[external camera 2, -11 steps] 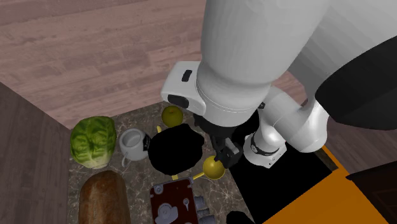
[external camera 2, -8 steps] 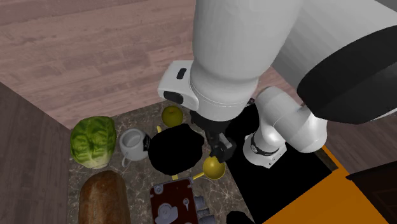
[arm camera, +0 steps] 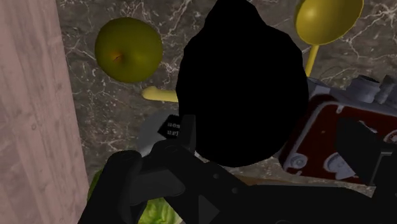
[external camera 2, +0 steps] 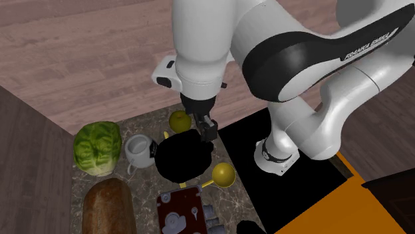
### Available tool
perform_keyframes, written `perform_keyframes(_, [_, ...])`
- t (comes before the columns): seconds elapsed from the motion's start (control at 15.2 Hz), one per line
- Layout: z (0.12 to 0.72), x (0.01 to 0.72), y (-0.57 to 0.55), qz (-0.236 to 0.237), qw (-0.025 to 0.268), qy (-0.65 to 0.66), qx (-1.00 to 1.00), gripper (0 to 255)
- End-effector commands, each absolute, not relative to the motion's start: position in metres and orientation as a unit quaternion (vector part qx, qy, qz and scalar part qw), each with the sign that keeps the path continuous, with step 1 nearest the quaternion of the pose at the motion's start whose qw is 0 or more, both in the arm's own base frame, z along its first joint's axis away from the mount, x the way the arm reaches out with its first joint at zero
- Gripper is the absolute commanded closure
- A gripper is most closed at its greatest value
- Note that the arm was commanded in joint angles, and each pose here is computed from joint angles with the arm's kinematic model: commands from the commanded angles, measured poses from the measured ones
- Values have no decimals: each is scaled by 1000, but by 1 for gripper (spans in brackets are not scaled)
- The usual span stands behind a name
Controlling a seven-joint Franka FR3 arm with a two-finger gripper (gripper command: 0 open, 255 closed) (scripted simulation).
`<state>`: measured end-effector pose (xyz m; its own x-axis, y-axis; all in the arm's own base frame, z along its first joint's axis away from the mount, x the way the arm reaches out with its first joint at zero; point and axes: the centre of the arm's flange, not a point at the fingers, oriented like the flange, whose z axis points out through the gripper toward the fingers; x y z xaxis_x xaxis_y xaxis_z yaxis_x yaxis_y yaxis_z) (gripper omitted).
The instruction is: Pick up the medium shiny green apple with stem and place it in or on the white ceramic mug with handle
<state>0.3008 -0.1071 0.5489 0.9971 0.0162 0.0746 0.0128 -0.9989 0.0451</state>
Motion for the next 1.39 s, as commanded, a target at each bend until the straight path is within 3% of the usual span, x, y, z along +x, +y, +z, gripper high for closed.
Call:
perform_keyframes(0.0, [533,297,-132,40,17,9,999,0])
perform_keyframes(0.86, [439,300,-286,56,-15,12,998,0])
perform_keyframes(1.32, [403,303,-293,57,-17,13,998,0])
